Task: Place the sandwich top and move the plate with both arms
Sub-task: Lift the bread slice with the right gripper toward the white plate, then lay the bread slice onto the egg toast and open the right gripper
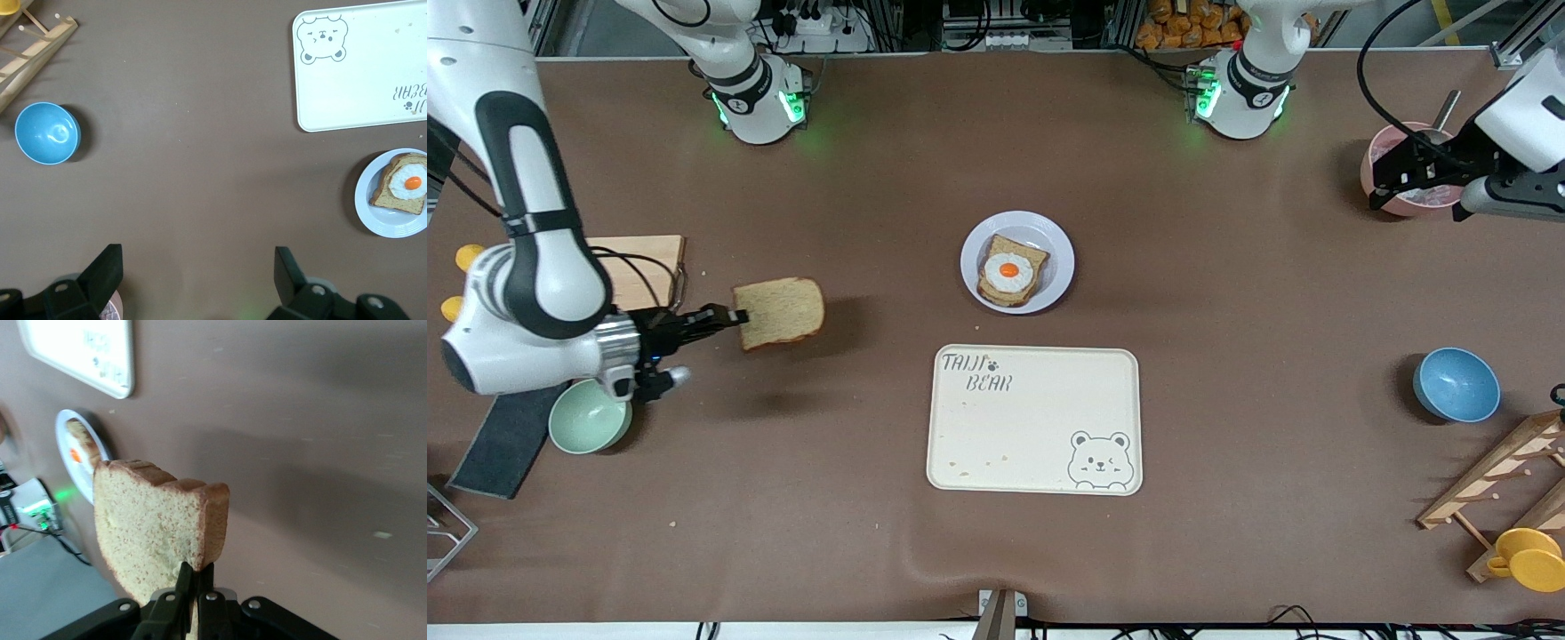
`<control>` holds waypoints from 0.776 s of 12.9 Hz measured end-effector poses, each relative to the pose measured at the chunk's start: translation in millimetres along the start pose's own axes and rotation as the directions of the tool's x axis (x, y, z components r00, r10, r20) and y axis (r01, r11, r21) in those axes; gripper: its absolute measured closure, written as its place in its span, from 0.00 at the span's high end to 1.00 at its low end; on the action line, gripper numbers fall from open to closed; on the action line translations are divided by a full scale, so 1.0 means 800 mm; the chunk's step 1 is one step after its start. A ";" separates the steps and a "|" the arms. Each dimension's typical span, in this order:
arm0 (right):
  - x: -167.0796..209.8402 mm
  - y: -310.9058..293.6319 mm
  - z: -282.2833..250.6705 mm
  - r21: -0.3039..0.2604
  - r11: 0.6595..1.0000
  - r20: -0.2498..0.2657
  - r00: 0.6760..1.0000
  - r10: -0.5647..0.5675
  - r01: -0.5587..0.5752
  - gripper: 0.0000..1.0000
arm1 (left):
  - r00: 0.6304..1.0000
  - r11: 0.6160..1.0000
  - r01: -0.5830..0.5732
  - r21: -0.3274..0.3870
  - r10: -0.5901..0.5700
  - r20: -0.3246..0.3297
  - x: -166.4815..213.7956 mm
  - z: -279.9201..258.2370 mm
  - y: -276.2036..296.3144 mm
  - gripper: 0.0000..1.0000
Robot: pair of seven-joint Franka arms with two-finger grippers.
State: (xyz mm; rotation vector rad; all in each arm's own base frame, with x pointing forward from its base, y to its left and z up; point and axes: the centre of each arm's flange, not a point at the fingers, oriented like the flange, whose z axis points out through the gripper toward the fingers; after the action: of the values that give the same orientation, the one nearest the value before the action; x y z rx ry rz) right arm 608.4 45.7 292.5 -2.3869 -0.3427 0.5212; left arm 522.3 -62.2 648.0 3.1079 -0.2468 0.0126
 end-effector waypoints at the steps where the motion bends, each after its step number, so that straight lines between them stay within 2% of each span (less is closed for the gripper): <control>1: 0.008 -0.021 0.017 0.029 1.000 0.010 1.000 -0.005 0.004 0.06 | 1.000 1.000 0.000 0.001 0.000 0.000 0.000 0.000 0.000 1.00; 3: 0.017 -0.051 0.041 0.056 0.998 0.029 0.999 0.015 -0.017 0.06 | 1.000 1.000 0.000 0.001 0.000 0.002 0.000 0.002 0.000 1.00; 5: 0.030 -0.100 0.065 0.050 0.997 0.028 0.998 0.058 -0.059 0.06 | 1.000 1.000 -0.003 0.001 0.003 0.005 0.000 0.003 0.002 1.00; 7: 0.046 -0.167 0.098 -0.012 0.998 -0.010 0.998 0.065 -0.066 0.06 | 1.000 1.000 -0.004 0.002 0.004 0.003 0.000 0.003 0.003 1.00; 10: 0.060 -0.233 0.166 -0.092 0.996 -0.081 0.997 0.013 -0.021 0.06 | 1.000 1.000 -0.006 0.002 0.006 0.003 0.000 0.002 0.004 1.00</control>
State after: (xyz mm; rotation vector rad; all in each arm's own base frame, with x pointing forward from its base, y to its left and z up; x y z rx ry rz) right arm 571.2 275.7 308.2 -2.4947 -0.3171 0.4242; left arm 521.9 -65.4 646.1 3.1092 -0.2563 0.0087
